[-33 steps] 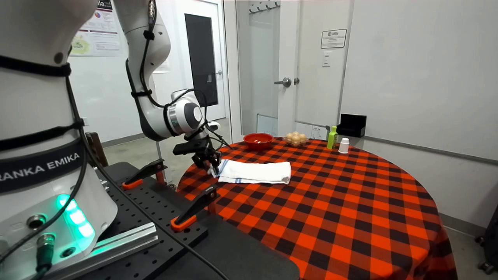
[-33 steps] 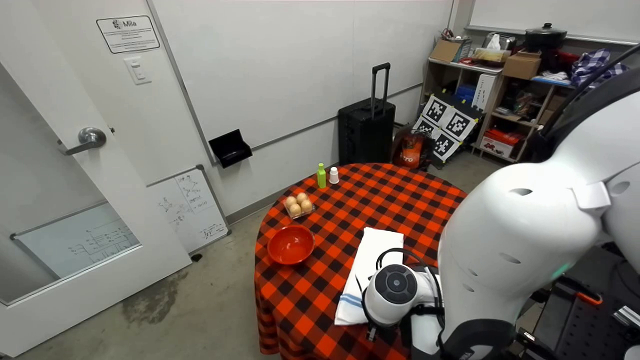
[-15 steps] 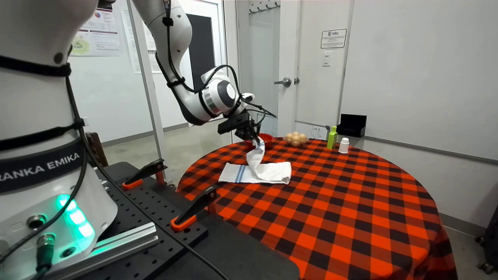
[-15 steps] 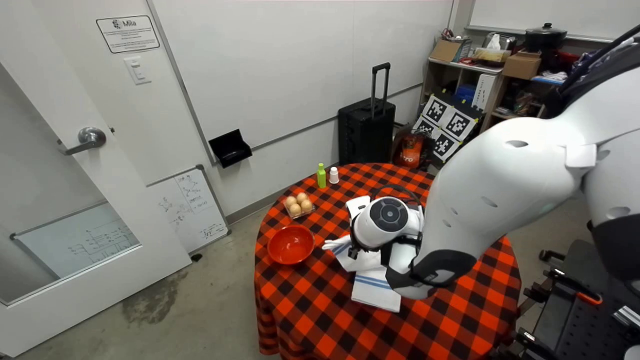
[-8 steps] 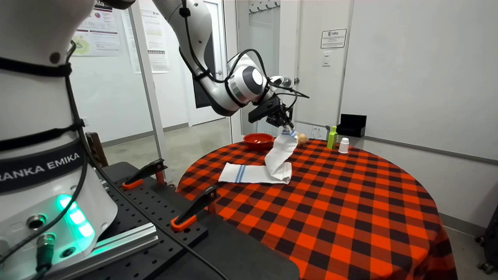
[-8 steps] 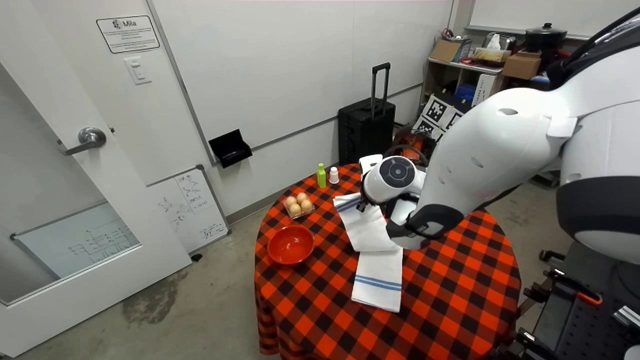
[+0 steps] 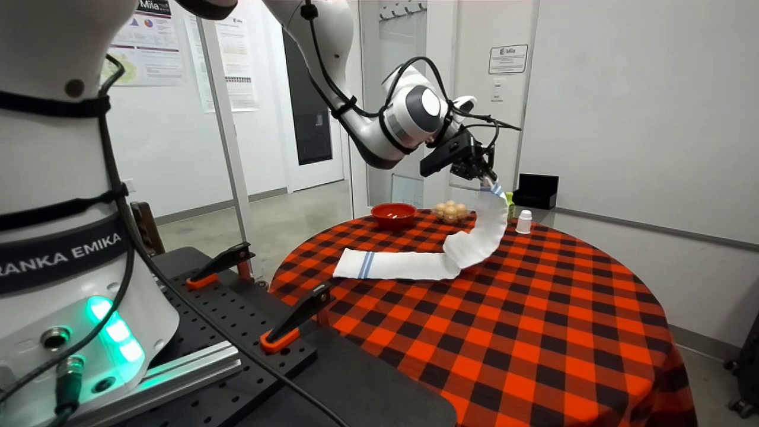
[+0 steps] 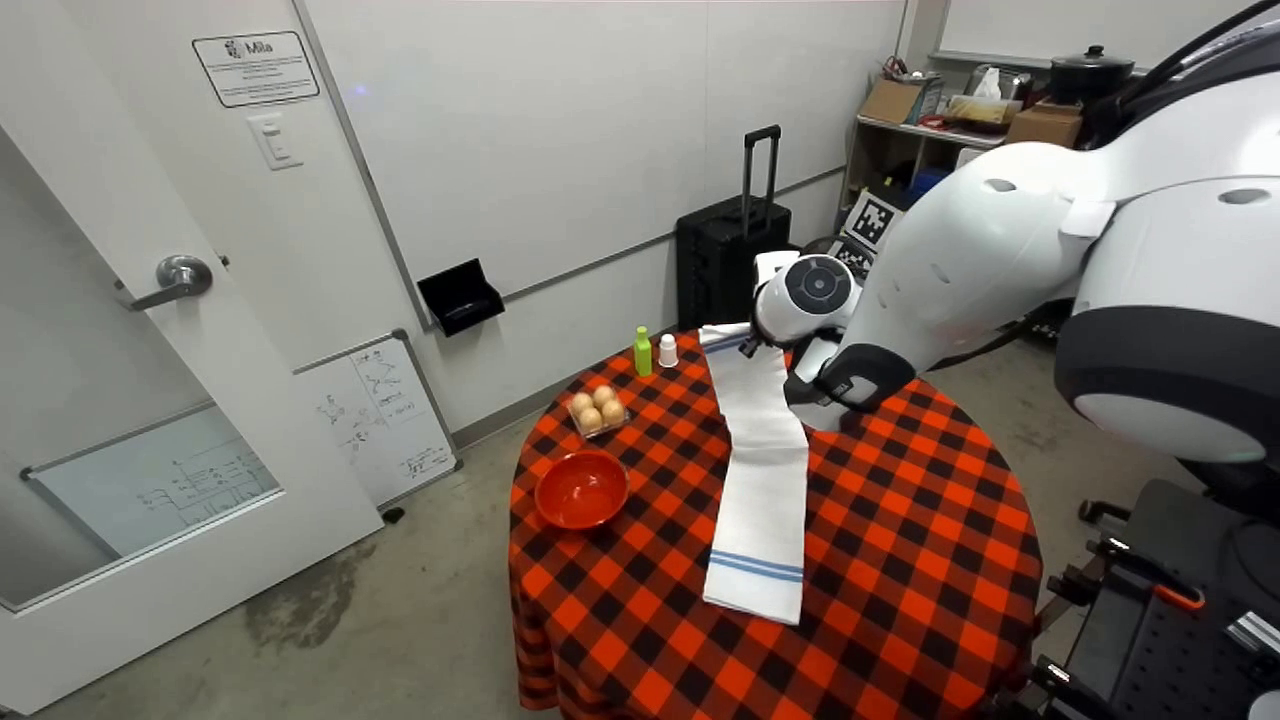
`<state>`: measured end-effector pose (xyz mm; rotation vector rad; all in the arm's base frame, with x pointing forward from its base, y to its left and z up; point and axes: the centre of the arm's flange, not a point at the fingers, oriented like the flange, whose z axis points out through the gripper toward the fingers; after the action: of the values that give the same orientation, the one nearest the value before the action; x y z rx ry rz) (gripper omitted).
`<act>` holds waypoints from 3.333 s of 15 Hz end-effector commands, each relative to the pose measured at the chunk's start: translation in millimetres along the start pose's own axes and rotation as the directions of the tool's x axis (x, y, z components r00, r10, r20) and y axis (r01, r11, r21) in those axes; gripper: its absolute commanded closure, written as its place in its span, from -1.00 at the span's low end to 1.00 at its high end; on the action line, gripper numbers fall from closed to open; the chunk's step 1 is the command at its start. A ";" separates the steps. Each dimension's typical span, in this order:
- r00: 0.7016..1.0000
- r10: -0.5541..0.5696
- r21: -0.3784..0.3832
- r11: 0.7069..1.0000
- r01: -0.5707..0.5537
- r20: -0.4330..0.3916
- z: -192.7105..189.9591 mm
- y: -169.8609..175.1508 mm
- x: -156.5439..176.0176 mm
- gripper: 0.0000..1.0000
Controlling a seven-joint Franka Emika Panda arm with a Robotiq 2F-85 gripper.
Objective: Move the towel to the left, then straighten it
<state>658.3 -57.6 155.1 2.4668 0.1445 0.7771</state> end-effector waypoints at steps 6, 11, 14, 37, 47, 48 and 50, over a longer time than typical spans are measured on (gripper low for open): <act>0.993 0.104 -0.088 0.991 -0.099 0.048 57.8 38.7 -16.7 0.96; 0.990 0.124 -0.098 0.988 -0.118 0.059 94.7 60.5 -12.6 0.96; 0.991 0.111 -0.088 0.991 -0.104 0.073 119.2 62.7 -12.1 0.96; 0.984 0.004 -0.132 0.991 0.020 0.176 232.1 59.3 -77.7 0.06; 0.982 0.054 -0.152 0.988 -0.026 0.180 216.5 57.8 -84.3 -1.00; 0.980 0.075 -0.130 0.990 -0.051 0.186 207.8 52.8 -84.9 -1.00; 0.964 0.135 -0.052 0.991 -0.126 0.229 206.8 39.6 -88.6 -1.00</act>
<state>698.7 -223.0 -1.6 2.4143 -0.0372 0.5580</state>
